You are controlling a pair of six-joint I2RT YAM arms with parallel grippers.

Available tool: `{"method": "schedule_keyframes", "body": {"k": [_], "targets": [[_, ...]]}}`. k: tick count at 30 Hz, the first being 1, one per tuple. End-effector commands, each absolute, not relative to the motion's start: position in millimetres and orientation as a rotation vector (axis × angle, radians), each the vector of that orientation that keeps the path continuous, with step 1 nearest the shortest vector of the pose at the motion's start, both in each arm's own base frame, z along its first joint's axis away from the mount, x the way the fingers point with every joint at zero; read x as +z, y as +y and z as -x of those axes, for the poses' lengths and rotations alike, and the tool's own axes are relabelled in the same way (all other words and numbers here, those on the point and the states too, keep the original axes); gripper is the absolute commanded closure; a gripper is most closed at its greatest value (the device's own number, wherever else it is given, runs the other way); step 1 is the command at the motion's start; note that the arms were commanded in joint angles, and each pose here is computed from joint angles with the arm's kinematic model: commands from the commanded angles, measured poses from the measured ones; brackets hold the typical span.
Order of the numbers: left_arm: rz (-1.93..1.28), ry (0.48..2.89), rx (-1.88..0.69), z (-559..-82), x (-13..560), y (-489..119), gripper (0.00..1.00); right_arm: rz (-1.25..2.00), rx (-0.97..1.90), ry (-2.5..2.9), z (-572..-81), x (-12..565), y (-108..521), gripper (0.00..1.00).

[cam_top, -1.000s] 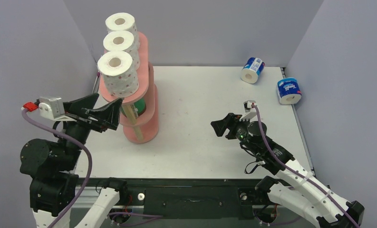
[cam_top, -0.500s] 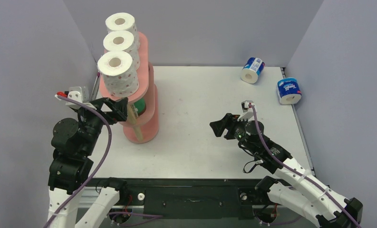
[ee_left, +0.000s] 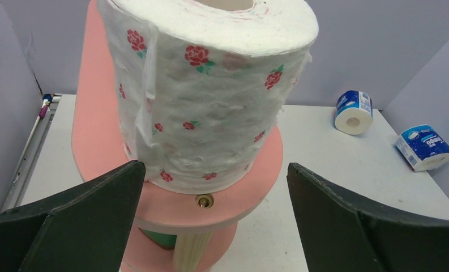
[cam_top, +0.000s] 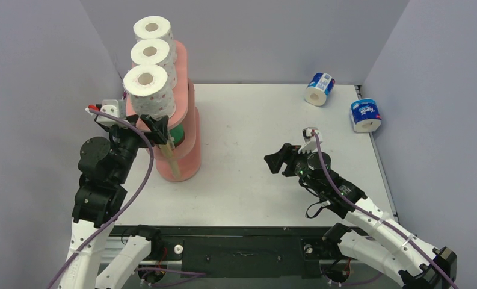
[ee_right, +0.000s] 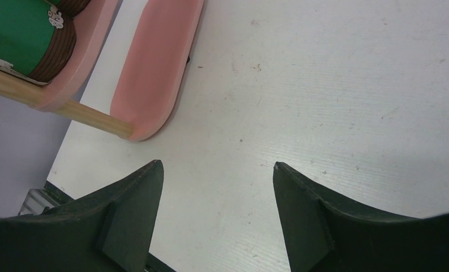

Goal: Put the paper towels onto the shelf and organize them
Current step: Adjust the paper towel on the shelf.

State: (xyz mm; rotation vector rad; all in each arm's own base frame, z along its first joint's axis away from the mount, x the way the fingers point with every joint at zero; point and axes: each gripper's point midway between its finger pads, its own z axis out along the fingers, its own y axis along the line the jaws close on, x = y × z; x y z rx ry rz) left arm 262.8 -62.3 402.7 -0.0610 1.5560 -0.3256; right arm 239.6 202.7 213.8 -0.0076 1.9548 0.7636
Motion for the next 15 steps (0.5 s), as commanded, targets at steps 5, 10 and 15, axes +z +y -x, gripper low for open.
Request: {"method": "schedule_keyframes", "body": {"k": [5,10,15], "targets": [[0.027,1.487,-0.313,-282.5,417.4,-68.3,0.04,0.023,0.775,1.914,-245.0,222.1,207.7,0.34],[0.048,1.482,-0.311,-292.8,417.9,-68.8,0.04,0.025,0.766,1.91,-245.9,222.7,206.6,0.34],[0.06,1.488,-0.309,-298.0,416.9,-68.9,0.04,0.029,0.759,1.91,-246.1,222.4,205.7,0.34]]}}
